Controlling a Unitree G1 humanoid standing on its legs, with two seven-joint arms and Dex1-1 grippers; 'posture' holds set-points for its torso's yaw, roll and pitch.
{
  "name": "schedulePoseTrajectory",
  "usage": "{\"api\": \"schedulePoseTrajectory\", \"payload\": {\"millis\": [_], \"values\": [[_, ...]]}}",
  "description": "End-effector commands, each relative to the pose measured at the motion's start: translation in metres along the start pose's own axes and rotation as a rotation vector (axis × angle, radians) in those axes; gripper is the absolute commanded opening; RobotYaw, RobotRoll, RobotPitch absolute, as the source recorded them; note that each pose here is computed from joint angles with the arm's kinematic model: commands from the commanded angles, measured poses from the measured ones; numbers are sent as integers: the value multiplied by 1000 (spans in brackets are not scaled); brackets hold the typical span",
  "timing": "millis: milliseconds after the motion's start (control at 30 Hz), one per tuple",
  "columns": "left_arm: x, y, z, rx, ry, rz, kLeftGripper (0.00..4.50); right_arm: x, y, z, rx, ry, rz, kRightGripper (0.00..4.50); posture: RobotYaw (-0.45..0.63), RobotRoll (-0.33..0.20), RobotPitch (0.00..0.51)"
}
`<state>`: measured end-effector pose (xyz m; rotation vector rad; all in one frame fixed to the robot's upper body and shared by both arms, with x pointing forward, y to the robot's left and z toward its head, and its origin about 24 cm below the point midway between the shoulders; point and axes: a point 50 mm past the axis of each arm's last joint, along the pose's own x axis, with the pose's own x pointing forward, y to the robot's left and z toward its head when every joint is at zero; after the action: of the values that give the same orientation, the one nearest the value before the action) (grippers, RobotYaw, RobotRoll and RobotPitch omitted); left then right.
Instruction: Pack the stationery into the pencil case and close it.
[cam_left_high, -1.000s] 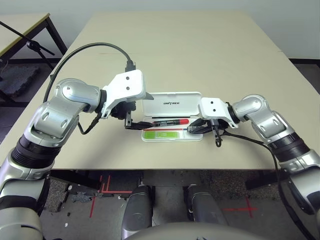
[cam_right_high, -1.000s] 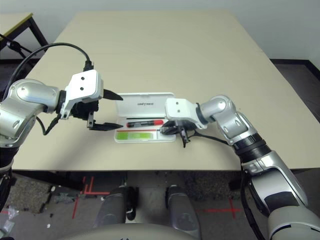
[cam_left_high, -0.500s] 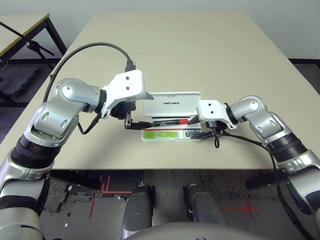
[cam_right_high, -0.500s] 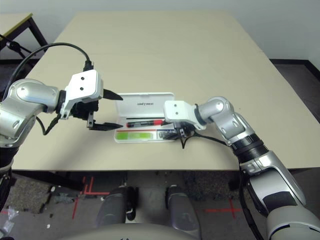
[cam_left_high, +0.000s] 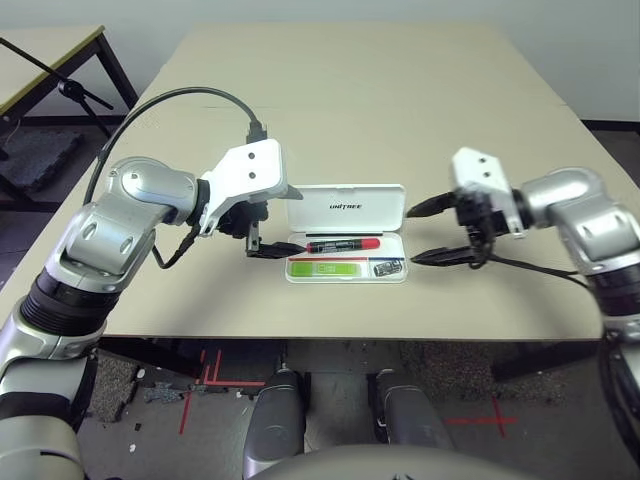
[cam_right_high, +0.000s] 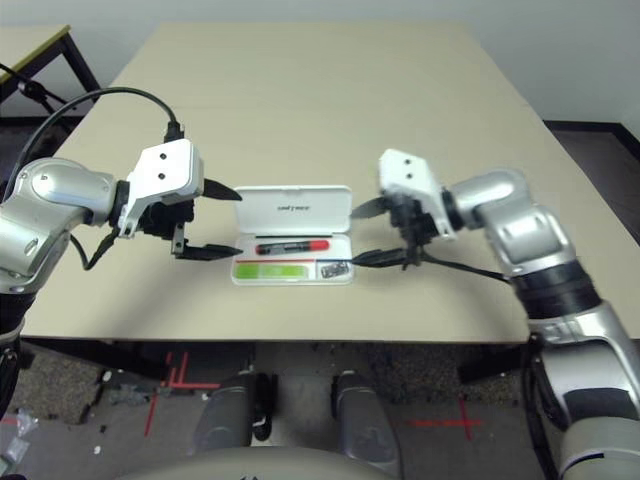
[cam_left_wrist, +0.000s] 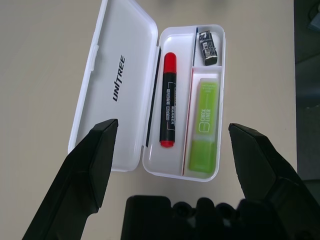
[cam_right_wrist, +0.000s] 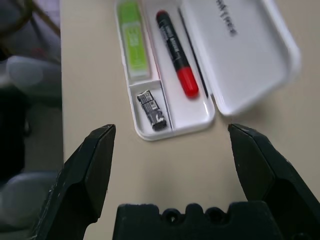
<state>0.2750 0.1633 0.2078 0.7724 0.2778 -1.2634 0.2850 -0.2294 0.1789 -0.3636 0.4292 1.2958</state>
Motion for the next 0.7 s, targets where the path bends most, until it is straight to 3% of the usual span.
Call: {"api": "schedulePoseTrajectory", "payload": {"millis": [33, 233, 667, 700], "values": [[0, -1, -7, -17, 22, -10, 4500, -21, 8, 4, 59, -75, -9, 4473, -60, 0, 85], [-3, -1, -12, -32, 37, -7, 4500, -42, 14, -6, 139, -81, -82, 4473, -68, 0, 83], [-7, 2, -21, -65, 86, 24, 4500, -33, 10, -10, 149, -94, -99, 4473, -54, 0, 74], [-8, 3, -25, -84, 114, 35, 4316, -33, 9, -10, 149, -93, -99, 4498, -49, 0, 74]]}}
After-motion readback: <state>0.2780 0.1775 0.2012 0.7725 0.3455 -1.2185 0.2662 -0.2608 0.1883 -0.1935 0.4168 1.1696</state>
